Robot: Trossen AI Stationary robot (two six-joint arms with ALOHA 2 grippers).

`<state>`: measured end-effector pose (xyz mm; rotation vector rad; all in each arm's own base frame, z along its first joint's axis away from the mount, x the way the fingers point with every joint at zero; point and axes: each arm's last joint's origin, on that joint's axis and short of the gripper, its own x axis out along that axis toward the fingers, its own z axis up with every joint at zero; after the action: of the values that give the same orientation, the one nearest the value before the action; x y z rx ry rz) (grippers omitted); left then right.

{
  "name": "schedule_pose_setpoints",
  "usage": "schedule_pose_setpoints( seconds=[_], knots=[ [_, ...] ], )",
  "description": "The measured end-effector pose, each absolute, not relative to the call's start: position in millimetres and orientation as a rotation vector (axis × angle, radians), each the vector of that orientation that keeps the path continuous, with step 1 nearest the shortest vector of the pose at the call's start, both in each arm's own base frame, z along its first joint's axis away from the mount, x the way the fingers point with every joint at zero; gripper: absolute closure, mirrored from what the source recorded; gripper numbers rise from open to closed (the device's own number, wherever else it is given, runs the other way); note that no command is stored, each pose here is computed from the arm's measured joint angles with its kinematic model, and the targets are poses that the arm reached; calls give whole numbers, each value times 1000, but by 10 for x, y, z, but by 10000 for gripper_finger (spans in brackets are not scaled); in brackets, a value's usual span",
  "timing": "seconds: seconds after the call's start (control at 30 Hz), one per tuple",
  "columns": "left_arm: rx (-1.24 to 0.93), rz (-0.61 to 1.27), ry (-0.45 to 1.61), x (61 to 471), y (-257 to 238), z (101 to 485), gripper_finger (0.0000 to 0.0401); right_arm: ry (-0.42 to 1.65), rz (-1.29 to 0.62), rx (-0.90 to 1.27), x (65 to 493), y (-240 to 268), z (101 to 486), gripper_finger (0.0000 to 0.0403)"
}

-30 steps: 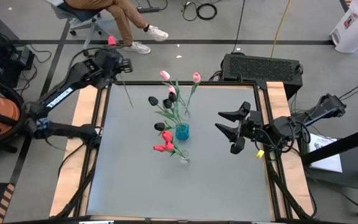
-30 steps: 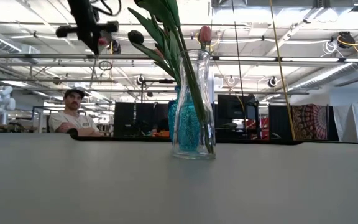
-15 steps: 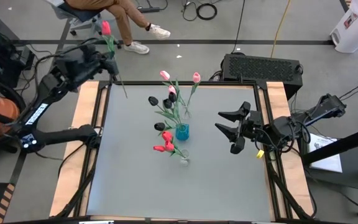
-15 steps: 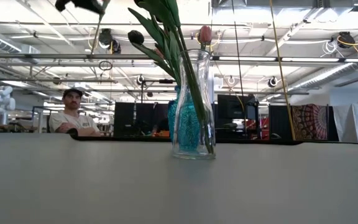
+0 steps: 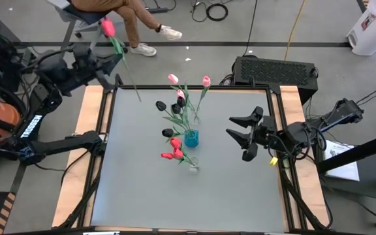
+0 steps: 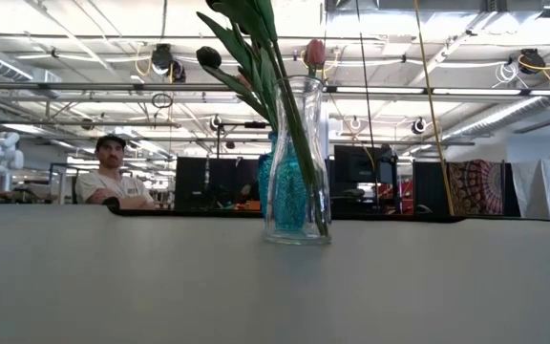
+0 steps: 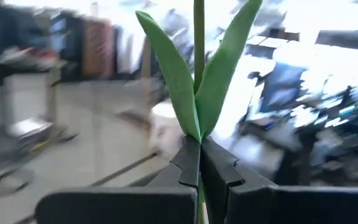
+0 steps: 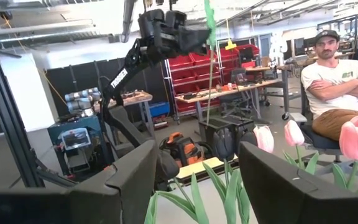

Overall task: Sort flowers into vase by color
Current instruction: Put the red tulip into the bottom transparent vase

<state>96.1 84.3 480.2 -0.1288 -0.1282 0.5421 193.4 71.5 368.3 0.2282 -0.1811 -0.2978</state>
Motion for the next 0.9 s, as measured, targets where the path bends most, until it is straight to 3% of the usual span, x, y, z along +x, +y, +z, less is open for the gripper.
schedule_pose_setpoints(
  seconds=[0.27,0.57,0.9],
  knots=[
    [-77,341,-312,955,773,5010,397,-193,-300,238,1931,712,3695,184],
    [-93,195,-350,1043,736,5061,397,-192,-302,238,1931,711,3694,184],
    [-138,53,-350,1409,762,5035,397,-203,-322,273,1947,665,3696,184]
  ],
)
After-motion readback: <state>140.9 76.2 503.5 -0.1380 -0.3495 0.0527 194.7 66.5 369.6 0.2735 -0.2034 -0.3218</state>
